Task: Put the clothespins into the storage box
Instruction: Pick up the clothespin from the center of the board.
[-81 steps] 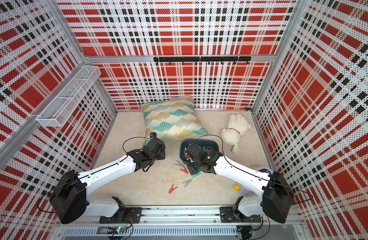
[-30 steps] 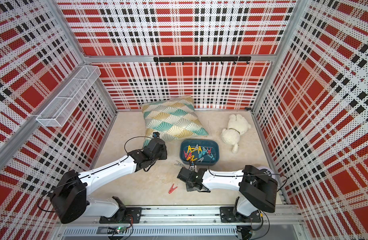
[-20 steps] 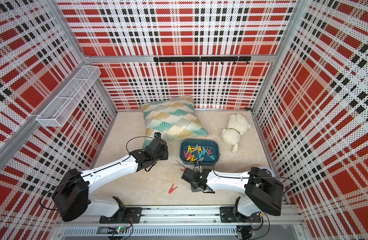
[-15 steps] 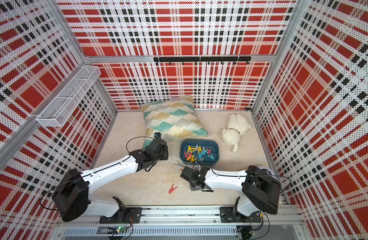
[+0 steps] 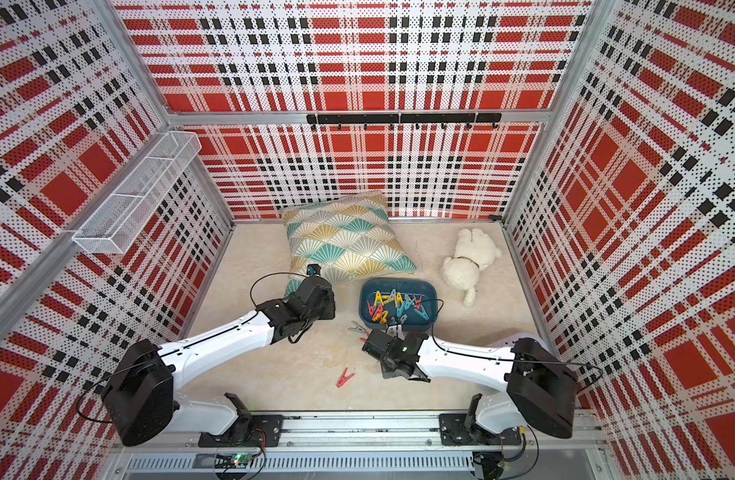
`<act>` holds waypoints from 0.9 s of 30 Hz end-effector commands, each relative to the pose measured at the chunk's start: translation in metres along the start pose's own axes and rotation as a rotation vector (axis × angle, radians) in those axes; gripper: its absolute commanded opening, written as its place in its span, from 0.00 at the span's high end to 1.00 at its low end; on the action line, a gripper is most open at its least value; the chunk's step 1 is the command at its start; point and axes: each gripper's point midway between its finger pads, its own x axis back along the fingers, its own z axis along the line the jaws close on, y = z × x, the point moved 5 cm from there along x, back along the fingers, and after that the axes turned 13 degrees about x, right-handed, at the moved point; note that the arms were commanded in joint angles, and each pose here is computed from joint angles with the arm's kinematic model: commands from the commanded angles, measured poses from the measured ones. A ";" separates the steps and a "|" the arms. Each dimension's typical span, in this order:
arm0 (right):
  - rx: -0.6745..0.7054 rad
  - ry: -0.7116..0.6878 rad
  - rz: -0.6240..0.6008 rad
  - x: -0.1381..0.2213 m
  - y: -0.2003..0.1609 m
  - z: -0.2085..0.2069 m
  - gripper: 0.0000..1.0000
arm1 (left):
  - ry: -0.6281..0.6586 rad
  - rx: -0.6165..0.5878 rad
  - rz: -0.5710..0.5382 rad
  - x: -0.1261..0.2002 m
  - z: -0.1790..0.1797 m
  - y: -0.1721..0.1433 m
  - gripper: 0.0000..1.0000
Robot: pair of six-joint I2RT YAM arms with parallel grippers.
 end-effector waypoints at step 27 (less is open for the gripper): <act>0.038 -0.010 0.043 -0.029 -0.006 0.009 0.86 | 0.000 0.025 -0.035 0.007 0.006 0.012 0.78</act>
